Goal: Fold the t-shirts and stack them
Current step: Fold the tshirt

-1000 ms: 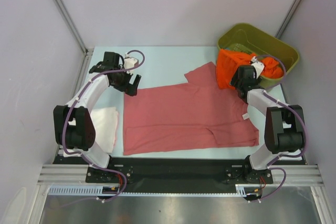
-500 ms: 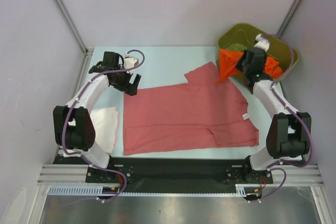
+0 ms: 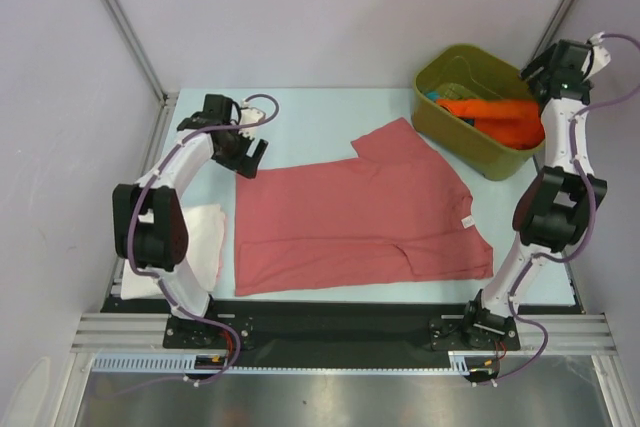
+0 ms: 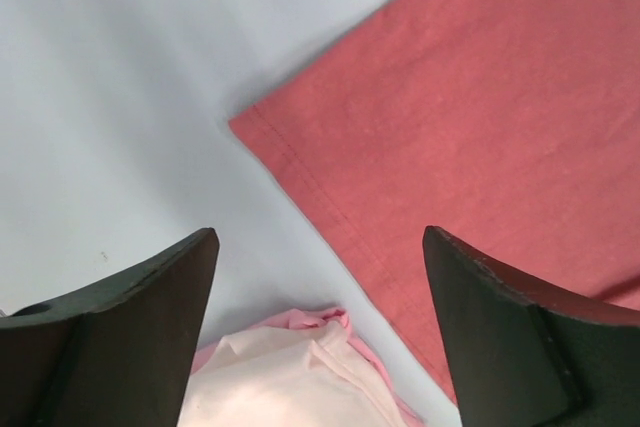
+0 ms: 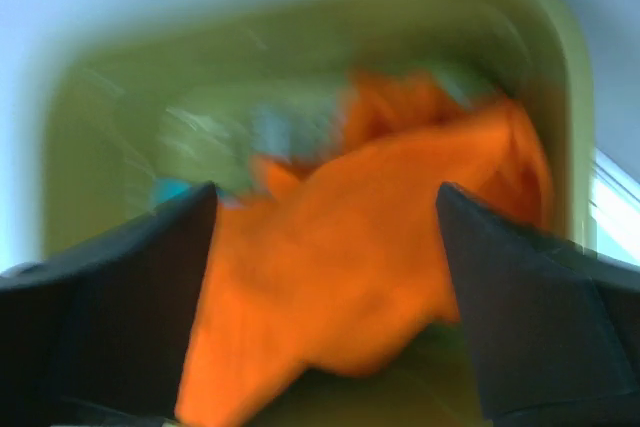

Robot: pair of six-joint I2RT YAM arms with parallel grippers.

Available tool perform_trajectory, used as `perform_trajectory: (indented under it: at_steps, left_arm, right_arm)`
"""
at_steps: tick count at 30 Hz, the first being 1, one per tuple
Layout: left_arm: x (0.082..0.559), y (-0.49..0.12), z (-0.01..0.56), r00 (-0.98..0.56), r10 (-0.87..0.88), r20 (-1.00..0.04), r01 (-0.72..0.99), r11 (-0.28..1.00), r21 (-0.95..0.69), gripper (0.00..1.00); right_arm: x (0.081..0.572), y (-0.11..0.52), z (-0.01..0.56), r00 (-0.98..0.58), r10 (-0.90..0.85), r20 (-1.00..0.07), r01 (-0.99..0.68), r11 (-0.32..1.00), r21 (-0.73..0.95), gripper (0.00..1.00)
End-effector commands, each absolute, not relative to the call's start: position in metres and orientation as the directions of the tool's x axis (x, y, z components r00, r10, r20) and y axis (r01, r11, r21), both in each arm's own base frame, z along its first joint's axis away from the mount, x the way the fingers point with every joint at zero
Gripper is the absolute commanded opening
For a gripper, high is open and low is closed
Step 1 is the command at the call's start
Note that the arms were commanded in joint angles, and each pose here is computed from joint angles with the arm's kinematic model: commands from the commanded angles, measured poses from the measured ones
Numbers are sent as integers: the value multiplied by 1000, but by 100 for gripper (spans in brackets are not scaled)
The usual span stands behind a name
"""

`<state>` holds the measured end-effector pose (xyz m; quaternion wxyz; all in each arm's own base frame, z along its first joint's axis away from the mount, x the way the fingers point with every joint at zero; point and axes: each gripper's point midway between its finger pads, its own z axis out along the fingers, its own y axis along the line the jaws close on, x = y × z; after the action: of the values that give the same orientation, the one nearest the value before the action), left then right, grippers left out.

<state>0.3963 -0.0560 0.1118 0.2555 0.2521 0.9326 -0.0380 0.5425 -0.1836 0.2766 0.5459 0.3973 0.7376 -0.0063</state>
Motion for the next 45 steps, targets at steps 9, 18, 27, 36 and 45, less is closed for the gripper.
perform_trajectory:
  at_steps: [9,18,27,36,45]
  left_arm:
    - [438,-12,87,-832,365,-419,366,927,80,81]
    - [436,-24,46,-849,393,-353,426,904,-18,82]
    - [439,-27,31,-841,414,-349,454,890,-39,75]
    - [459,-34,30,-837,389,-385,443,894,-61,76]
    - [447,-46,14,-857,392,-335,455,881,-133,62]
  right_arm:
    - [506,-61,327,-232,244,-942,450,885,119,98]
    - [562,126,249,-454,59,-889,-46,995,89,76]
    - [580,150,141,-658,-30,-752,-44,999,-2,48]
    - [562,98,74,-777,-37,-628,76,985,-152,55]
    - [542,91,33,-829,-7,-559,49,995,-85,71]
